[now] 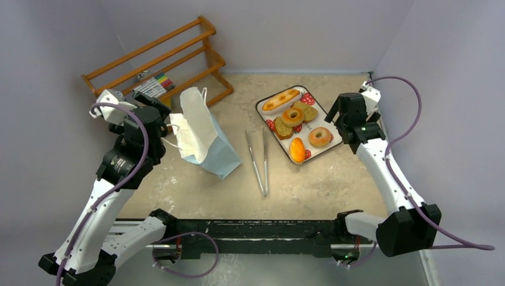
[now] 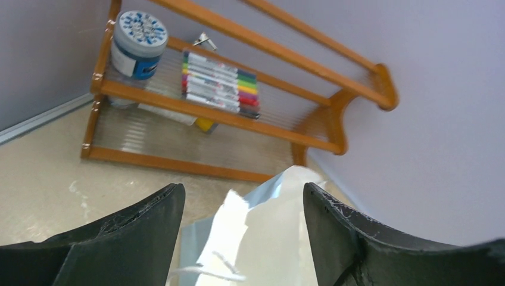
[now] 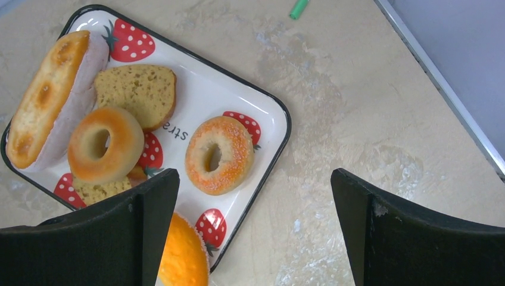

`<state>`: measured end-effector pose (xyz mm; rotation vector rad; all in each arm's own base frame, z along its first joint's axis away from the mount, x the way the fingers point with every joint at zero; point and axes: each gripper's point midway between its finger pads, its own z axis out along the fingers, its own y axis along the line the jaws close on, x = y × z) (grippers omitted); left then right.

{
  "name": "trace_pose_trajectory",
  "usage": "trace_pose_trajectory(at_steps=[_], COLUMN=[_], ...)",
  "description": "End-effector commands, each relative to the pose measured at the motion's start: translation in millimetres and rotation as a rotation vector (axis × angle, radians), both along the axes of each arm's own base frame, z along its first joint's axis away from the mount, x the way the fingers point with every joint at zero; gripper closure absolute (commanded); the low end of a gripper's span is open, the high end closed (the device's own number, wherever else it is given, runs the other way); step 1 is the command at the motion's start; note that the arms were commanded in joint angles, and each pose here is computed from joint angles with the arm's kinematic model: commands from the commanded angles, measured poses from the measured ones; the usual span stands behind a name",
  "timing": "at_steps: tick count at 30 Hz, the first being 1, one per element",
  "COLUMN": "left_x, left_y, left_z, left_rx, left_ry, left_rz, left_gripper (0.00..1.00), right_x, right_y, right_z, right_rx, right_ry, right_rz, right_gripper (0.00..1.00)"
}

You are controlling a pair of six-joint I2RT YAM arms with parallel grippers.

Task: Take the fake bread out of the paper bag
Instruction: Reset both arms

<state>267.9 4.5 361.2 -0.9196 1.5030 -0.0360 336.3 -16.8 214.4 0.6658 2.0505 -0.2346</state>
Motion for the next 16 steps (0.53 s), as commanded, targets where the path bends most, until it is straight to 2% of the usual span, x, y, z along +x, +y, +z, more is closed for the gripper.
trace_pose_trajectory(at_steps=[1,4,9,13,16], left_x=[0,-16,-36,-39,-42], left_y=[3,26,56,60,63], left_z=[51,54,28,6,-1], left_rx=[-0.010,0.028,0.135,0.165,0.174], left_ry=[-0.113,-0.117,-0.048,-0.015,-0.008], left_rz=[-0.001,0.108,0.280,0.301,0.322], left_gripper=[0.27,0.24,0.19,0.17,0.17], right_x=[3,-1,-7,-12,-14], right_y=[-2,-6,-14,-16,-14], right_z=[6,8,18,20,23], right_rx=[0.013,0.007,-0.013,-0.018,0.004], right_ry=[-0.019,-0.021,-0.059,-0.066,-0.094], right_rz=[-0.041,-0.070,-0.107,-0.110,-0.097], right_gripper=[0.00,0.00,0.00,0.02,0.00])
